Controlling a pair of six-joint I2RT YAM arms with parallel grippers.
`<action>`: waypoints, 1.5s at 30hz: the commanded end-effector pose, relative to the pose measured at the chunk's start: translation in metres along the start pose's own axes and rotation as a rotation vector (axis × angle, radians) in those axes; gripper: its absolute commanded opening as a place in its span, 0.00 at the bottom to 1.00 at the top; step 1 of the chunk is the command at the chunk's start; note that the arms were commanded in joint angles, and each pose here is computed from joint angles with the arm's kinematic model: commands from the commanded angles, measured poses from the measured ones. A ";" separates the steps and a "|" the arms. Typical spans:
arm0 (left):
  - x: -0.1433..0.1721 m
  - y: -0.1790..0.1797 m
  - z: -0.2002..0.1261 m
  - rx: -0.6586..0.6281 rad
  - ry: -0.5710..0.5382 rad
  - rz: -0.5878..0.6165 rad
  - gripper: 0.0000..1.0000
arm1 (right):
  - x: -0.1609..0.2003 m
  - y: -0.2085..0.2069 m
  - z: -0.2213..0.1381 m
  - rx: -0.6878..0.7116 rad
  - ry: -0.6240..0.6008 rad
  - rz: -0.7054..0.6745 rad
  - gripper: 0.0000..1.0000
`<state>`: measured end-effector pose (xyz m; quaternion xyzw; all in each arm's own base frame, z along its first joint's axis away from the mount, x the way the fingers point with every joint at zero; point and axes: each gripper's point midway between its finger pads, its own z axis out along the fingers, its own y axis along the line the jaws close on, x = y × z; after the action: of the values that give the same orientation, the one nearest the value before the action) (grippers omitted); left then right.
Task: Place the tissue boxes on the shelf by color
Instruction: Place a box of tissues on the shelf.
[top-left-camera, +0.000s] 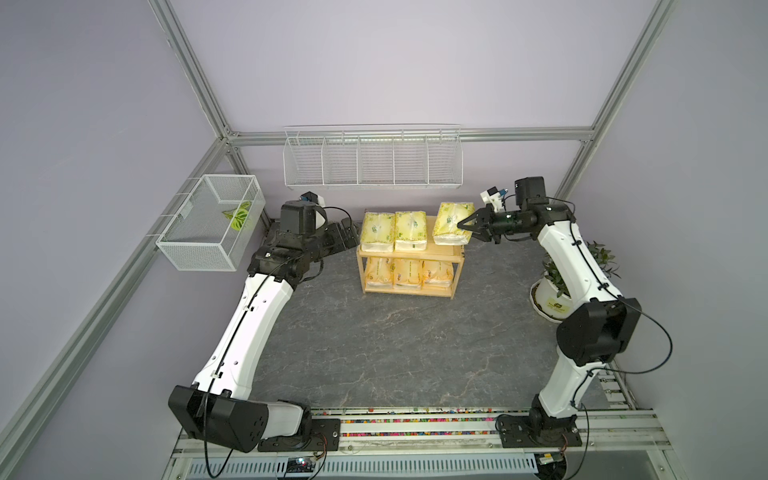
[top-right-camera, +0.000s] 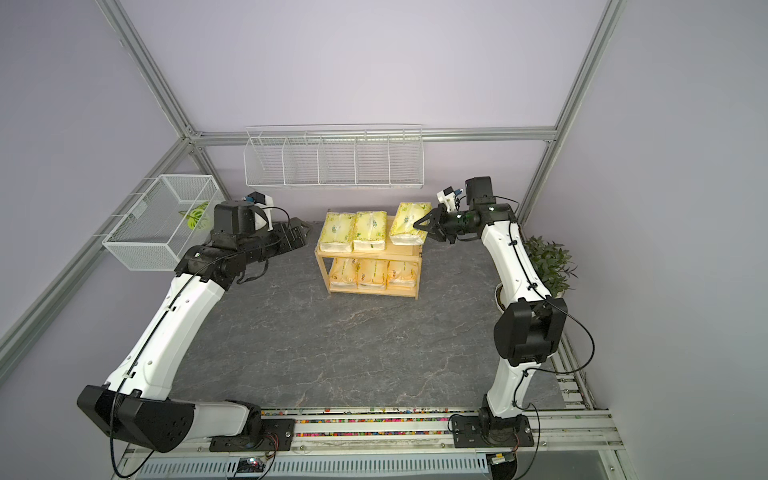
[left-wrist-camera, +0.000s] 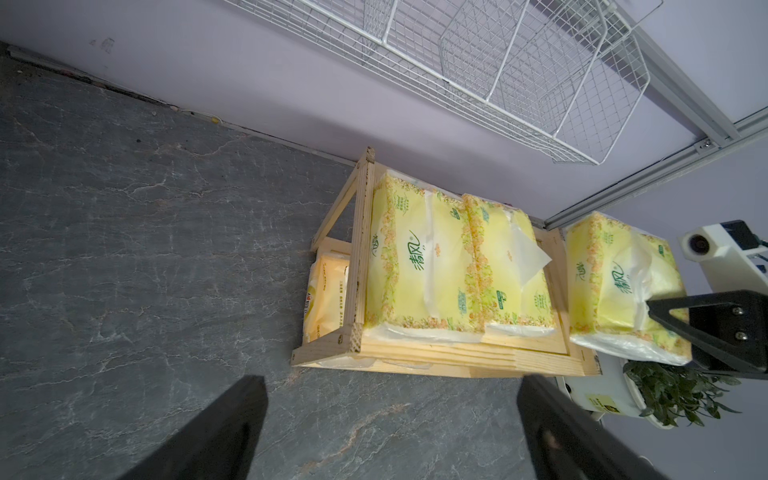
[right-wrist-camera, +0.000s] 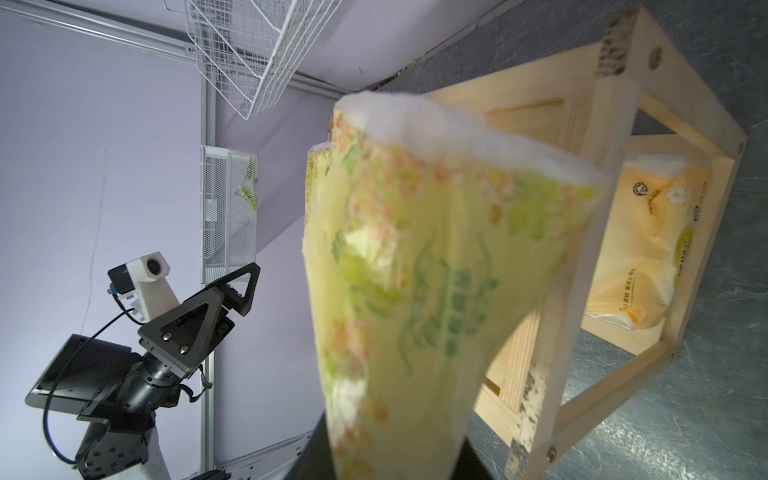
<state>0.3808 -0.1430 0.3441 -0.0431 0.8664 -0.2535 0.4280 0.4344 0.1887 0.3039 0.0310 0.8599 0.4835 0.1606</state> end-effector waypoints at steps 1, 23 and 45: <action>-0.010 -0.007 -0.009 0.024 -0.029 0.021 1.00 | 0.011 -0.005 0.011 0.045 0.056 -0.029 0.26; -0.008 -0.006 -0.008 0.045 -0.031 0.002 1.00 | -0.003 -0.022 0.018 0.264 0.045 -0.104 0.73; -0.008 -0.006 -0.007 0.046 -0.028 0.001 1.00 | -0.012 -0.011 0.007 0.559 -0.068 -0.264 0.83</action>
<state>0.3811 -0.1437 0.3492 -0.0393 0.8610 -0.2671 0.4311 0.4452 0.1809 0.3113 -0.0171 0.9417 0.2196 0.2544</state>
